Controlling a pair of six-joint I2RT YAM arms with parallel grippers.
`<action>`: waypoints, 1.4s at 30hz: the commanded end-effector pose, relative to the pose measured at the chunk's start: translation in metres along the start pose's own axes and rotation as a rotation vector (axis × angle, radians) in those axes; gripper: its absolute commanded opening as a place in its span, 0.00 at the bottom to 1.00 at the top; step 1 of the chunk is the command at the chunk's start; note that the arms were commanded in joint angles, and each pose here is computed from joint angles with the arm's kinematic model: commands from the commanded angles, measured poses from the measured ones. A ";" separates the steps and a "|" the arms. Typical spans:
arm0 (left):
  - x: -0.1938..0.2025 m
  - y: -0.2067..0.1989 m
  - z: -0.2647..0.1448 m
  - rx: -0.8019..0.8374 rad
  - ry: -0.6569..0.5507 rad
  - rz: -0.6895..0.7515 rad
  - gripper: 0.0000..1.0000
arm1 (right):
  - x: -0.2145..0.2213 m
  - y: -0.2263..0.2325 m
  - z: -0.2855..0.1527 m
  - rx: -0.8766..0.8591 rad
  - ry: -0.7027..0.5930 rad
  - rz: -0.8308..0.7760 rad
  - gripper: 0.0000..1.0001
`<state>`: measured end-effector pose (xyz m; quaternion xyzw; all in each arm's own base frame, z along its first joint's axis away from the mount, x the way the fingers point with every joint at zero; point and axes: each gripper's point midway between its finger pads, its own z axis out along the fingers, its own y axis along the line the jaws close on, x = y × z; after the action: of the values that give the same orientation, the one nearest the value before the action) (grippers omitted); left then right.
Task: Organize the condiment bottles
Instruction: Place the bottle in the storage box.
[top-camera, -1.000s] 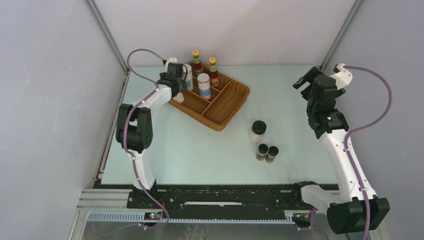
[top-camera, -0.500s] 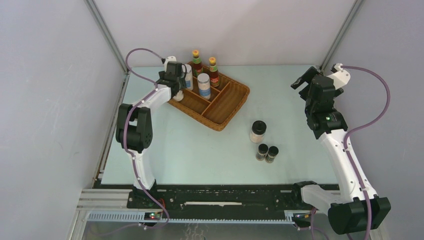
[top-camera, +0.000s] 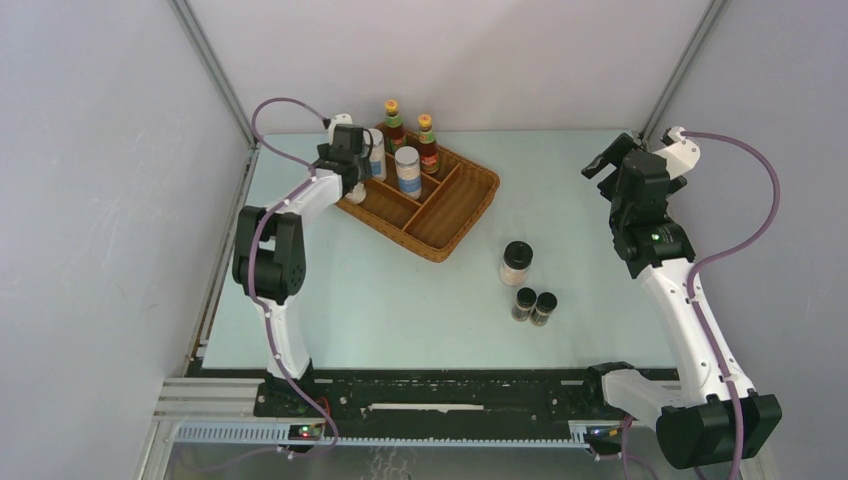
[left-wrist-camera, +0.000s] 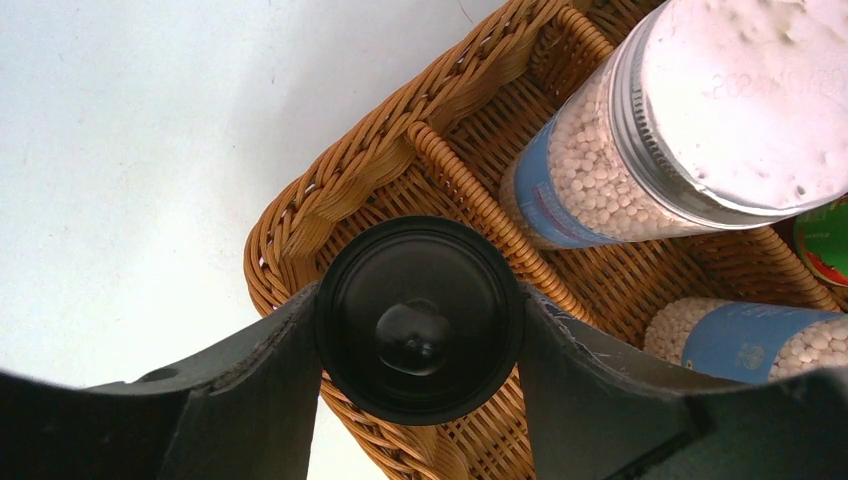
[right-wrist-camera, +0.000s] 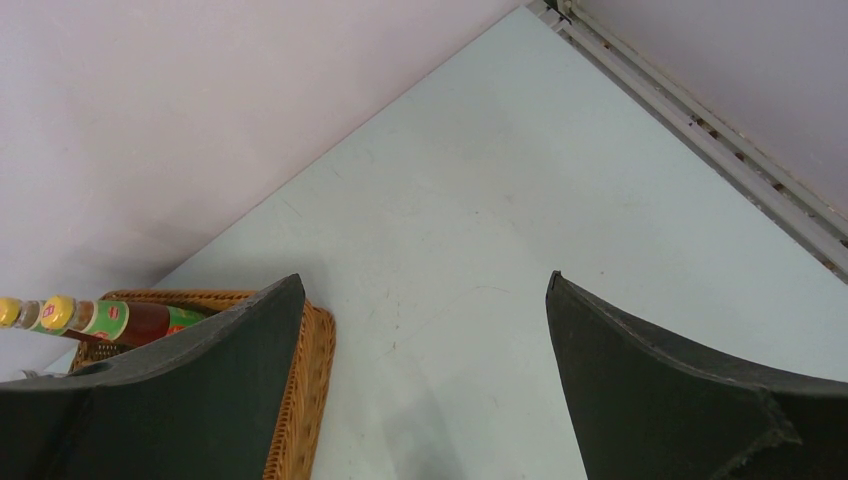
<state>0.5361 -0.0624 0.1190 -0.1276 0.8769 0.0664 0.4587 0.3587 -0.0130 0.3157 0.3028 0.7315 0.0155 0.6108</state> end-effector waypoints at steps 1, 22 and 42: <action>-0.030 -0.001 -0.003 0.001 -0.066 -0.023 0.01 | -0.008 0.002 -0.001 0.001 -0.035 -0.001 0.99; -0.020 -0.006 -0.008 0.034 -0.013 -0.032 0.73 | -0.013 0.003 -0.003 -0.010 -0.048 0.000 1.00; -0.029 -0.002 -0.027 0.037 -0.032 -0.052 0.88 | -0.014 0.005 -0.007 -0.031 -0.042 -0.010 1.00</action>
<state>0.5254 -0.0656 0.1108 -0.1211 0.8911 0.0596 0.4334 0.3580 -0.0129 0.3164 0.2993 0.7323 0.0141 0.6115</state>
